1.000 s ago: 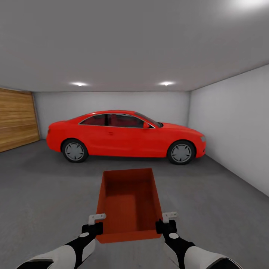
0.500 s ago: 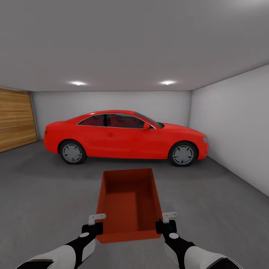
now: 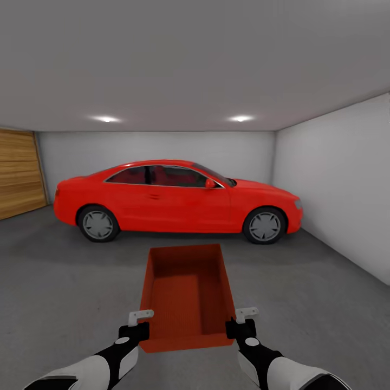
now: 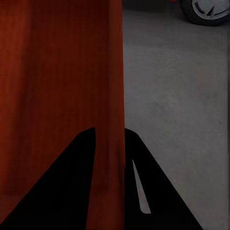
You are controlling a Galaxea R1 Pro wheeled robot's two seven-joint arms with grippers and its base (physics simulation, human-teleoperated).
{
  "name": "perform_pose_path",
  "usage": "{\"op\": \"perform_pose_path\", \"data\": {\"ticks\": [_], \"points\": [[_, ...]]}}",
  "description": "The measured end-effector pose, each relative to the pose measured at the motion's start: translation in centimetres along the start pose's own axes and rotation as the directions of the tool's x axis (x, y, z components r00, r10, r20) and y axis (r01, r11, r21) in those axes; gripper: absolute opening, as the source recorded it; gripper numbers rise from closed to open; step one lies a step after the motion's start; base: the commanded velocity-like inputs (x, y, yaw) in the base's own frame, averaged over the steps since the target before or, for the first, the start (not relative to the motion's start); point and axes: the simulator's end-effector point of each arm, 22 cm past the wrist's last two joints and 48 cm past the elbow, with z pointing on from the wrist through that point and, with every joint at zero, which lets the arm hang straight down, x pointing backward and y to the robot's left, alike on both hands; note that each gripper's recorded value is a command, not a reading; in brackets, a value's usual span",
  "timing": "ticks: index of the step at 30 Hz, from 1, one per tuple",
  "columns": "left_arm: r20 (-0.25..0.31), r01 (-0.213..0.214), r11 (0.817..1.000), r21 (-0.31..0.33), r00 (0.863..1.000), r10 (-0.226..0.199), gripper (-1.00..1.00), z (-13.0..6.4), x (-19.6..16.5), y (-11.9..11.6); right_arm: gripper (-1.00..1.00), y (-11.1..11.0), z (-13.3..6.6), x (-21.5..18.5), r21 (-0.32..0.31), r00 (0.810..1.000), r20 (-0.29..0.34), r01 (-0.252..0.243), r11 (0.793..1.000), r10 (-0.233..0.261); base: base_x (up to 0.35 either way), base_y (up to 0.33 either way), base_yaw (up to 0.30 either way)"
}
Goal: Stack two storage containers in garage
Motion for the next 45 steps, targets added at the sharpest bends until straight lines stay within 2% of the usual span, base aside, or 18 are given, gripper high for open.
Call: {"op": "perform_pose_path", "data": {"ticks": [30,45], "points": [[0.0,0.0,1.0,0.0,1.0,0.0,-1.0,0.0,0.0,0.0,-1.0,-0.01,0.0,0.01,0.0,1.0,0.0,0.0,1.0,0.0,0.322,0.001,-0.276],[-0.003,-0.002,1.0,0.001,1.0,0.002,-1.0,0.02,0.03,0.05,-1.0,0.07,-0.04,0.12,0.001,1.0,-0.003,-0.002,1.0,0.002,0.322,0.102,-0.277]]}}
